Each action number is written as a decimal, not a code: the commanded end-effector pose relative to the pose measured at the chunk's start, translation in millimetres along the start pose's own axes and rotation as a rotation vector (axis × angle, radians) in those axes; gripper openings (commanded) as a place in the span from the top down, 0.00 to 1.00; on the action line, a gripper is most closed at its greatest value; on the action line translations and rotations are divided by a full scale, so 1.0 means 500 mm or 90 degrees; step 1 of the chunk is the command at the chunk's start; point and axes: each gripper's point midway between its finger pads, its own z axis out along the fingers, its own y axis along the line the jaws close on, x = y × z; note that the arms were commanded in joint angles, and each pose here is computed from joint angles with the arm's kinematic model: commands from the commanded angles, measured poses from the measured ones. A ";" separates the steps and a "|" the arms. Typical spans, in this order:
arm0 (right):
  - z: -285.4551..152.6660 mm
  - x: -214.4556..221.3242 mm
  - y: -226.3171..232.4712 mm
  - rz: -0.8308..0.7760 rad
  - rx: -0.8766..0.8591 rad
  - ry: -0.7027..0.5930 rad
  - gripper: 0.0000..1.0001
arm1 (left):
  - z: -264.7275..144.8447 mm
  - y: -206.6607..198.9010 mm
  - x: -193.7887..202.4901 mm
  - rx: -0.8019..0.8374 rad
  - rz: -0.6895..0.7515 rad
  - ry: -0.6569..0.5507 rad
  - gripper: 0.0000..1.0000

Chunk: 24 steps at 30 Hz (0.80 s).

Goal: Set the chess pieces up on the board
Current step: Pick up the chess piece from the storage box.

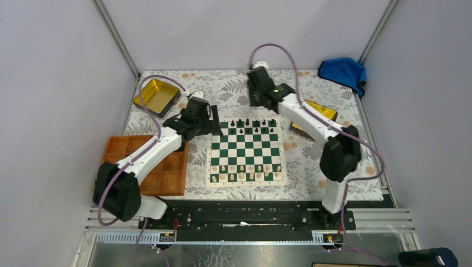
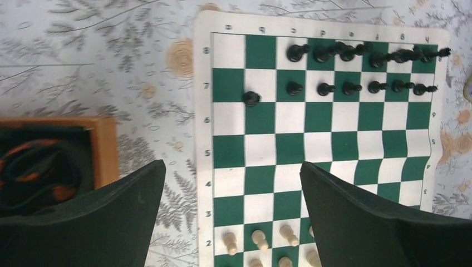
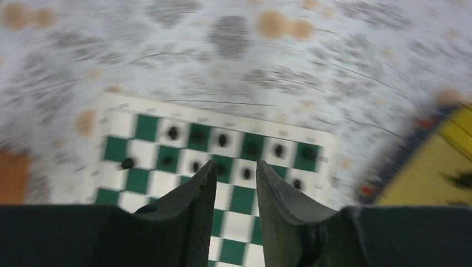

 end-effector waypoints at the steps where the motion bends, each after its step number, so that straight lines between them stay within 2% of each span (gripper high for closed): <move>1: -0.053 -0.032 -0.203 0.122 0.135 -0.061 0.62 | 0.033 -0.050 -0.019 0.013 0.037 -0.013 0.01; 5: -0.067 0.014 -0.329 0.183 0.205 -0.038 0.62 | 0.067 -0.072 0.000 0.018 0.050 0.009 0.02; 10: -0.060 0.097 -0.433 0.241 0.269 0.012 0.62 | 0.102 -0.082 0.021 0.012 0.063 0.033 0.02; 16: -0.032 0.181 -0.518 0.301 0.310 0.076 0.63 | 0.117 -0.087 0.028 0.008 0.069 0.043 0.02; 24: 0.001 0.236 -0.588 0.336 0.356 0.117 0.63 | 0.122 -0.087 0.032 0.008 0.072 0.049 0.02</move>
